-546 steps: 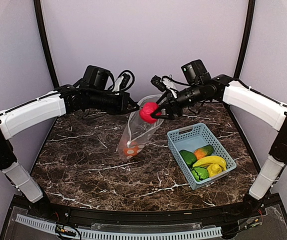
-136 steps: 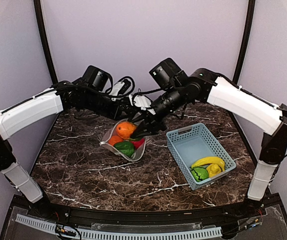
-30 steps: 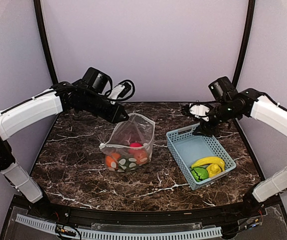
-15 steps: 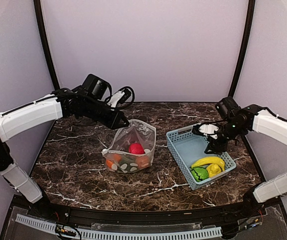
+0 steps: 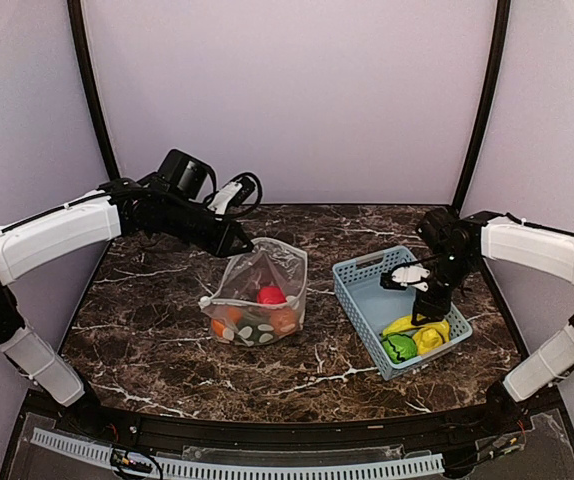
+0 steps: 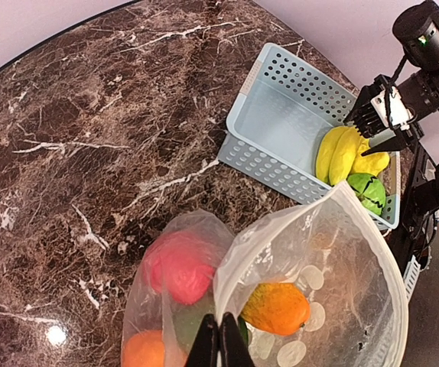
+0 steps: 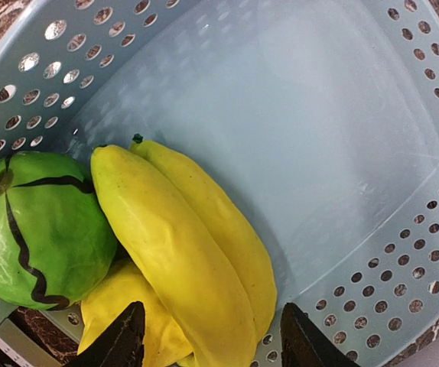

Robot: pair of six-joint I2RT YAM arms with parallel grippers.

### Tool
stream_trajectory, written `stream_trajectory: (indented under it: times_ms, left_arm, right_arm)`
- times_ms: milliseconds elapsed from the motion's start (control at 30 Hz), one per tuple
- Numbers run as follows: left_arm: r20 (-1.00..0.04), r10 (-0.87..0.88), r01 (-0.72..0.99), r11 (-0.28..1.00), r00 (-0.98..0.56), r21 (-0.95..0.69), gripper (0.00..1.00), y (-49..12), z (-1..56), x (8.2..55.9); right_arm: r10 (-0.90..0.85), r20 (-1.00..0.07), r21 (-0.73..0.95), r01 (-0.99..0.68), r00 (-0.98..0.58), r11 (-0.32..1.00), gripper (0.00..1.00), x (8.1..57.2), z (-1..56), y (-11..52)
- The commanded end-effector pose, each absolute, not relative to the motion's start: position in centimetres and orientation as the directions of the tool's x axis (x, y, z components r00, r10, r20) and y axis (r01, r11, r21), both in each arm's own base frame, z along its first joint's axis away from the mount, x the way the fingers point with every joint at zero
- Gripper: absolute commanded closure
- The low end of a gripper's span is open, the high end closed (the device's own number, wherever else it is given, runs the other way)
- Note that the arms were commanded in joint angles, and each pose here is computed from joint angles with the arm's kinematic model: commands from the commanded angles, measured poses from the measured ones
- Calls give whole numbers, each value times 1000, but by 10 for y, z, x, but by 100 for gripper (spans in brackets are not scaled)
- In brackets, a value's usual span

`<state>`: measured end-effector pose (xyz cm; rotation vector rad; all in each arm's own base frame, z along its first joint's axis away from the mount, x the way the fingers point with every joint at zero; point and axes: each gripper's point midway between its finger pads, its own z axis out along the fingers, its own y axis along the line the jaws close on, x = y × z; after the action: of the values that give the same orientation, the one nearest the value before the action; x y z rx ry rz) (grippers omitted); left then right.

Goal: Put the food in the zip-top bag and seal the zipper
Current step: Pick up the fake fruit from the bin.

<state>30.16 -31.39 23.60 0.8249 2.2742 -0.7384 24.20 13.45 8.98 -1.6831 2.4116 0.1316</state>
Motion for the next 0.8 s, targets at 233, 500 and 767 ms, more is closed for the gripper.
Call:
stream_trajectory:
  times_ms: [233, 500, 767]
  left_arm:
    - [-696, 349, 695, 655, -627, -298, 99, -305, 239, 299]
    - [-690, 348, 692, 652, -635, -309, 99, -306, 236, 300]
    - [-687, 348, 691, 652, -638, -311, 99, -306, 235, 300]
  right_arm:
    - [-933, -141, -34, -941, -330, 338, 45, 246, 80, 130]
    - [-944, -105, -51, -946, -313, 319, 47, 247, 71, 128]
    - [-952, -85, -78, -950, -296, 302, 55, 252, 65, 129]
